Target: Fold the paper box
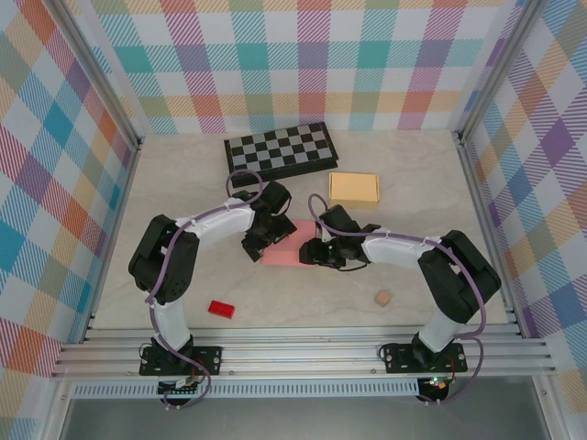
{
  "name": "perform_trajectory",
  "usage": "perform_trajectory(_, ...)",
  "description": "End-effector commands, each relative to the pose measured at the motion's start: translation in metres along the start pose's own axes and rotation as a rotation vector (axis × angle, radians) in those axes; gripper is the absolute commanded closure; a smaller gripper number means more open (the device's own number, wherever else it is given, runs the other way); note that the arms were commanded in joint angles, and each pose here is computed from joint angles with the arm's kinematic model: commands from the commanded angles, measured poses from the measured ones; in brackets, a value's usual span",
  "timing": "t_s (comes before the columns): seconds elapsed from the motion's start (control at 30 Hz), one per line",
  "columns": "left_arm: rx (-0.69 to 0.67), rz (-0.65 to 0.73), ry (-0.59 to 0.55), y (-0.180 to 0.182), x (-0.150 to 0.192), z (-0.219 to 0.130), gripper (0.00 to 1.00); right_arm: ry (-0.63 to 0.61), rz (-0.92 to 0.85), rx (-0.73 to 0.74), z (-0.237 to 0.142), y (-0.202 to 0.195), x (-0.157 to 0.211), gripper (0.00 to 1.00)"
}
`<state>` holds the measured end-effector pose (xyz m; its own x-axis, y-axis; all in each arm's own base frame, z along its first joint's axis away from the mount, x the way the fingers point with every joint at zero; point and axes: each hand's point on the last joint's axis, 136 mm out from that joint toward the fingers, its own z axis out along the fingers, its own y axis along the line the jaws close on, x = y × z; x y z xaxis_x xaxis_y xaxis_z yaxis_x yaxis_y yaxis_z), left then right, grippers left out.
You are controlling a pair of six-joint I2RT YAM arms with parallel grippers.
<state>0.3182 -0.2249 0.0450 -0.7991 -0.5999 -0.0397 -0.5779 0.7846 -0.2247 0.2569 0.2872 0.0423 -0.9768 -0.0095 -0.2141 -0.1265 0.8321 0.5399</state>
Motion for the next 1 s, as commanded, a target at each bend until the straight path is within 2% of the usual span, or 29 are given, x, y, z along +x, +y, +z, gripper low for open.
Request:
perform_trajectory(0.0,-0.150,-0.024,0.026,0.041,0.006,0.026,0.02,0.031,0.024,0.030,0.005,-0.012,0.011,0.43)
perform_trajectory(0.33,-0.199,0.063,0.002,0.046,-0.001,0.026,0.01,0.034,0.016,0.032,0.003,-0.011,0.011,0.41)
perform_trajectory(0.6,-0.187,0.013,0.058,0.055,0.013,0.044,0.00,0.038,0.018,0.032,0.004,-0.011,0.012,0.41)
perform_trajectory(0.97,-0.226,0.015,0.048,0.064,0.016,0.055,0.00,0.043,0.023,0.037,0.006,-0.013,0.013,0.41)
